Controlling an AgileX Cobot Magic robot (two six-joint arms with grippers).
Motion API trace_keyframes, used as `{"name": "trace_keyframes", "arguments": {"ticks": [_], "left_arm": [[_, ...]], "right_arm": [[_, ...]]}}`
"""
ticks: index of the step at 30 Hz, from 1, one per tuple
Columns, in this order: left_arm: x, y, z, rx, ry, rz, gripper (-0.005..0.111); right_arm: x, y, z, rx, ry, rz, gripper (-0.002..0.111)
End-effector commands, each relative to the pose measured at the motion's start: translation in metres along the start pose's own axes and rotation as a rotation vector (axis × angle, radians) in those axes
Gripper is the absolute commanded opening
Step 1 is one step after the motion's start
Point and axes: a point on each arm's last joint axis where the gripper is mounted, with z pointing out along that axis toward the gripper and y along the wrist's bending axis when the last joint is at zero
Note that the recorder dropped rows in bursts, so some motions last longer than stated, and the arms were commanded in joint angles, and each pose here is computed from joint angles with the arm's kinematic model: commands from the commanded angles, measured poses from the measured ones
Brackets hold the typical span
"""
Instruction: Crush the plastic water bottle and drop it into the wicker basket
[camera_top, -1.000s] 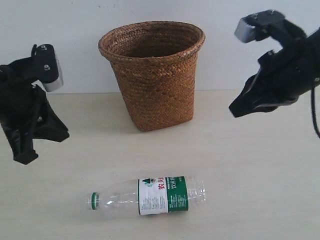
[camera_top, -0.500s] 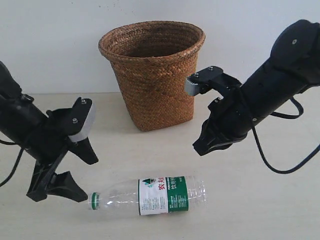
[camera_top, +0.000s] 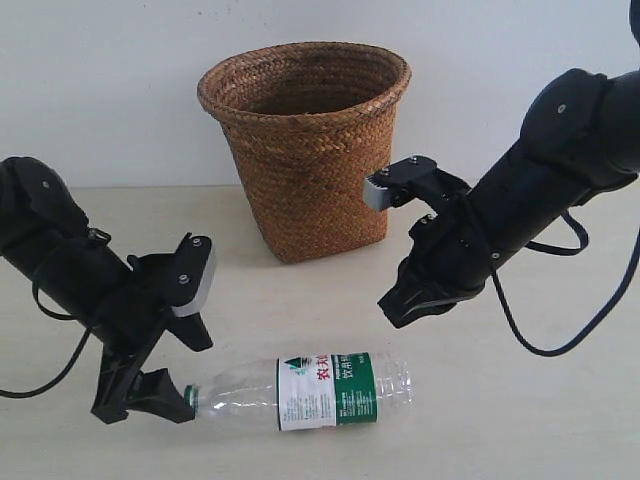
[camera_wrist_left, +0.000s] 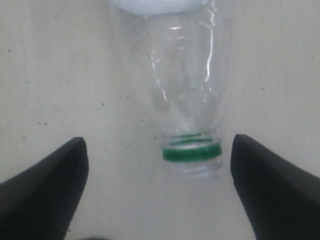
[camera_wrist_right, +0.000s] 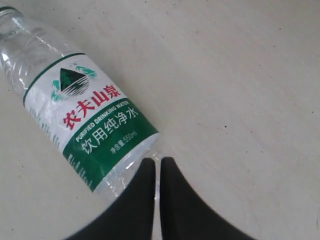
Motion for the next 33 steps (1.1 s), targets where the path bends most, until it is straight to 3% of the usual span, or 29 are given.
{"name": "trace_keyframes", "arguments": {"ticks": [1, 15, 21, 28, 33], "left_arm": [[-0.012, 0.003, 0.006, -0.057, -0.003, 0.024, 0.073], [-0.001, 0.004, 0.03, 0.0, 0.014, -0.015, 0.068], [-0.002, 0.003, 0.03, 0.014, 0.01, -0.011, 0.044], [-0.003, -0.004, 0.029, 0.09, -0.006, -0.009, 0.005], [-0.003, -0.003, 0.029, 0.081, -0.002, -0.071, 0.004]], "right_arm": [[-0.004, 0.001, -0.001, 0.005, -0.02, -0.009, 0.0], [-0.005, 0.001, -0.001, 0.007, -0.027, -0.005, 0.0], [-0.007, 0.008, 0.002, -0.005, -0.022, -0.025, 0.0], [-0.01, 0.021, 0.006, -0.038, -0.021, 0.044, 0.0], [-0.017, 0.033, 0.011, -0.088, 0.014, 0.093, 0.0]]}}
